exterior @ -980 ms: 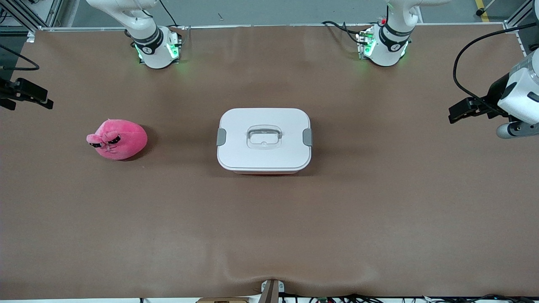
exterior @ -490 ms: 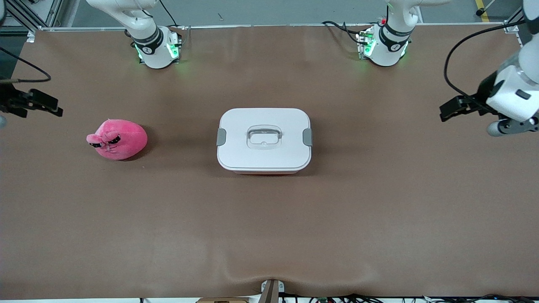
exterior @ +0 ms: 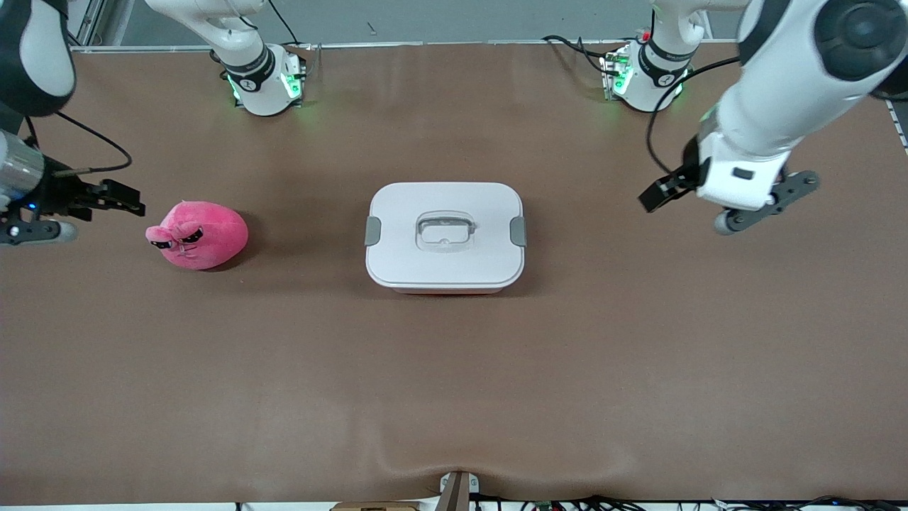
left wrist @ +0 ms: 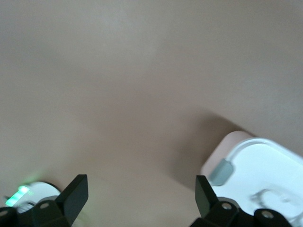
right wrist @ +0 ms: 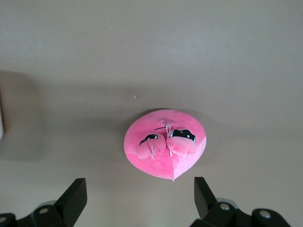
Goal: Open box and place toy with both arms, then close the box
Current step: 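Grasp the toy with the right gripper while the left gripper grips the lid, then raise the toy with the right gripper while the left gripper swings the lid aside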
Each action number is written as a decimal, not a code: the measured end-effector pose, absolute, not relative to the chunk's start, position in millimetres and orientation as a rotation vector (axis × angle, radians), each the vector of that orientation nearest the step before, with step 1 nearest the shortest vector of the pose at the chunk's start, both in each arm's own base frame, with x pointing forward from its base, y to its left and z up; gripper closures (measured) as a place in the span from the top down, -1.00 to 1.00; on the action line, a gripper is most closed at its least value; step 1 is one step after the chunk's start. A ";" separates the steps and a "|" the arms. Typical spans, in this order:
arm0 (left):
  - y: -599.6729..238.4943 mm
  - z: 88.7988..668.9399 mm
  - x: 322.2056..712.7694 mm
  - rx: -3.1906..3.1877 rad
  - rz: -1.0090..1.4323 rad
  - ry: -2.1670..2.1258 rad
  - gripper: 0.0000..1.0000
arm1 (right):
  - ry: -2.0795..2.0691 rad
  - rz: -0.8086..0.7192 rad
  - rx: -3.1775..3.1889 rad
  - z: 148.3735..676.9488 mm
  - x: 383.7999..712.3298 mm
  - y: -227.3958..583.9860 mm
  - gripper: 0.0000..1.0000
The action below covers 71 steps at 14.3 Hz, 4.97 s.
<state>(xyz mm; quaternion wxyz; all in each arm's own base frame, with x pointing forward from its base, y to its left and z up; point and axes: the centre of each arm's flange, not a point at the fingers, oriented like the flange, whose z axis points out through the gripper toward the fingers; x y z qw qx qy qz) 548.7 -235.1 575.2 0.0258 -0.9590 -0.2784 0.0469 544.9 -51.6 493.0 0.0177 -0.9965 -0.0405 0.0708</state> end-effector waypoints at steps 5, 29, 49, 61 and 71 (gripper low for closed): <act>-361.9 529.3 520.1 -2.808 0.111 -1.381 1.00 | -0.280 0.351 -3.051 444.5 527.5 -52.2 1.00; -550.6 358.2 453.3 -2.323 -0.136 -2.277 -0.10 | -0.459 0.341 -3.027 340.8 516.5 -61.4 -0.75; -556.5 352.3 444.5 -2.335 -0.137 -2.248 -0.86 | -0.574 0.141 -3.038 493.6 545.0 -29.4 -0.86; -545.1 426.6 438.0 -2.474 -0.179 -2.107 -0.86 | -0.853 0.117 -2.979 541.5 546.8 59.4 -0.86; -318.0 489.4 562.0 -2.675 0.025 -1.406 -0.86 | -1.343 -0.050 -2.808 560.2 515.3 245.8 -0.86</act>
